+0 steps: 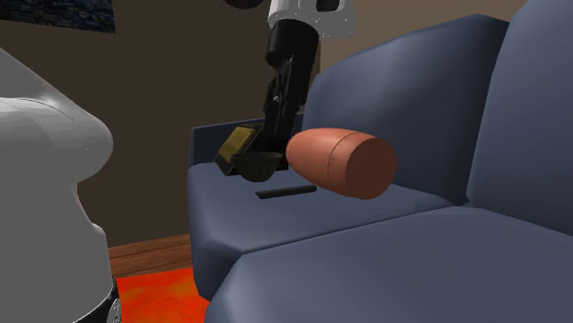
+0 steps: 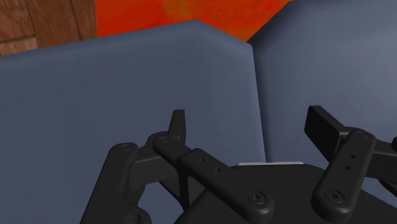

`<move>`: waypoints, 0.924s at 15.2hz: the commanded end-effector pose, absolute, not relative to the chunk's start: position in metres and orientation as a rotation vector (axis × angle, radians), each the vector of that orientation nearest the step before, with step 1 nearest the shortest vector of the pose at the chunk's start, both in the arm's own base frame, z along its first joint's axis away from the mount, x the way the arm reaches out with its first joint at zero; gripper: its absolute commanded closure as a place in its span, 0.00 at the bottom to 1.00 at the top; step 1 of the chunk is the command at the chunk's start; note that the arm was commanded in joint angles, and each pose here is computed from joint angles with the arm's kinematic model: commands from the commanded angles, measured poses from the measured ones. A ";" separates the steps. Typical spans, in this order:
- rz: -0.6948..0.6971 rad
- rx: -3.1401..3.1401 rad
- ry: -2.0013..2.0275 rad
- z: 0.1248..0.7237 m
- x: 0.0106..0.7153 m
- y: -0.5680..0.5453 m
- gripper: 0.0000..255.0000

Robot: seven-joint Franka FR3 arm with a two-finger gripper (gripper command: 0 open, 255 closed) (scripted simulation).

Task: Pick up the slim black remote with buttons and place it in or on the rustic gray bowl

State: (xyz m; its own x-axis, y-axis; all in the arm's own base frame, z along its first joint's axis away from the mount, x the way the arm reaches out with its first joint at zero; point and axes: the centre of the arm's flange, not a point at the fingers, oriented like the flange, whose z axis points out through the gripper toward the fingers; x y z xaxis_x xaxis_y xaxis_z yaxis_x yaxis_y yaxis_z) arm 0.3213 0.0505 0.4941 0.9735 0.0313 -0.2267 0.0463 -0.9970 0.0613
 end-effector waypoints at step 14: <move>-0.355 3.099 0.178 0.407 0.380 0.213 0.00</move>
State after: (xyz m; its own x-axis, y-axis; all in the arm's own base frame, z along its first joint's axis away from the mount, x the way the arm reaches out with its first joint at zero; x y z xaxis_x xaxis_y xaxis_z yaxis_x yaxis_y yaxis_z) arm 0.3751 0.2004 0.4155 0.9681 0.1061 -0.2268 0.1111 -0.9938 0.0091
